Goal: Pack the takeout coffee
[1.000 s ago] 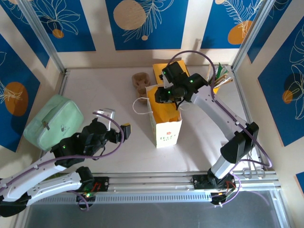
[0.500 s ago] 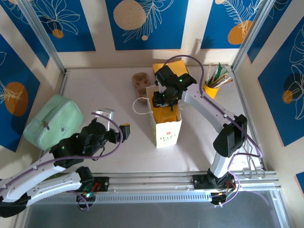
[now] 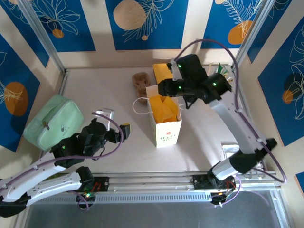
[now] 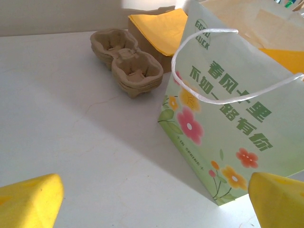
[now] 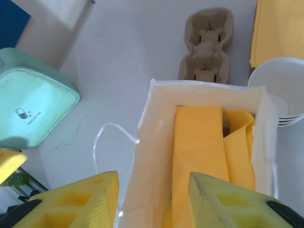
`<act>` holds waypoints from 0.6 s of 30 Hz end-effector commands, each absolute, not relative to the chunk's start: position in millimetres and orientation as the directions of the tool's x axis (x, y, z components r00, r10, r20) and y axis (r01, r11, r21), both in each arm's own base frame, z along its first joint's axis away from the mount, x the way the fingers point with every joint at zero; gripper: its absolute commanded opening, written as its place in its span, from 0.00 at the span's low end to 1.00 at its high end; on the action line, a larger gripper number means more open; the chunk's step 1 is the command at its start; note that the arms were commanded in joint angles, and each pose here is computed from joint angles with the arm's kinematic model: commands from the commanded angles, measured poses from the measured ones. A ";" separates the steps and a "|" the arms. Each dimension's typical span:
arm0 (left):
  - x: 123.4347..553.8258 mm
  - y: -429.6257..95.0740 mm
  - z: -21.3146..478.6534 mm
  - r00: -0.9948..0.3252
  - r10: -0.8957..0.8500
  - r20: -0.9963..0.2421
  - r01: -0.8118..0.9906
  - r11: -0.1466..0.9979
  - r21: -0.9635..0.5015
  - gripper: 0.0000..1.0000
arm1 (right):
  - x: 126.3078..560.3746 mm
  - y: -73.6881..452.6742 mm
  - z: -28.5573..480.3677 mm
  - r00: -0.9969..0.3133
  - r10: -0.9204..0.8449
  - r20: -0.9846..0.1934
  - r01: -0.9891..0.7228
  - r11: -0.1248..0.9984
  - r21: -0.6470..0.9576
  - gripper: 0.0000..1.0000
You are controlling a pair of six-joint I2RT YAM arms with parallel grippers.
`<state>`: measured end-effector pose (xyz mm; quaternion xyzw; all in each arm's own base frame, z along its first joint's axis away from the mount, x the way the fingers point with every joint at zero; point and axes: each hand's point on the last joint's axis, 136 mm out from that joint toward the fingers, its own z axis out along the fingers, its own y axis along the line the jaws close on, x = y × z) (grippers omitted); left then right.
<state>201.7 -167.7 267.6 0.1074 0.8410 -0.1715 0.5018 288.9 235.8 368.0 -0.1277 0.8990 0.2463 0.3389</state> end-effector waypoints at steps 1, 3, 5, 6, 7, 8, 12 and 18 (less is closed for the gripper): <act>210.2 -159.7 275.4 -0.444 0.017 -0.896 0.315 0.939 -0.138 0.99 | 277.3 220.3 379.2 -0.682 -0.027 -0.731 -0.416 0.836 0.357 0.48; 213.6 -158.6 276.6 -0.442 0.033 -0.896 0.308 0.944 -0.117 0.99 | 272.9 207.3 379.0 -0.644 0.001 -0.765 -0.412 0.842 0.348 0.54; 218.4 -157.1 276.9 -0.433 0.060 -0.899 0.306 0.948 -0.084 0.99 | 269.8 190.3 374.3 -0.618 0.031 -0.785 -0.390 0.855 0.341 0.56; 221.1 -154.6 277.1 -0.423 0.075 -0.903 0.300 0.952 -0.061 0.99 | 269.3 182.5 368.1 -0.618 0.042 -0.785 -0.373 0.863 0.340 0.57; 225.1 -150.0 276.7 -0.410 0.090 -0.908 0.284 0.958 -0.033 0.99 | 267.8 172.5 366.3 -0.604 0.058 -0.795 -0.361 0.869 0.338 0.57; 229.3 -145.0 275.8 -0.399 0.101 -0.911 0.268 0.963 -0.010 0.99 | 268.7 161.3 356.5 -0.600 0.070 -0.797 -0.336 0.882 0.330 0.59; 246.6 -122.1 269.6 -0.376 0.115 -0.919 0.197 0.979 0.042 0.99 | 275.5 118.9 325.0 -0.578 0.140 -0.804 -0.217 0.923 0.317 0.70; 274.8 -82.5 248.7 -0.342 0.132 -0.930 0.049 0.991 0.123 0.99 | 283.0 55.2 279.5 -0.562 0.239 -0.792 0.005 0.958 0.286 0.87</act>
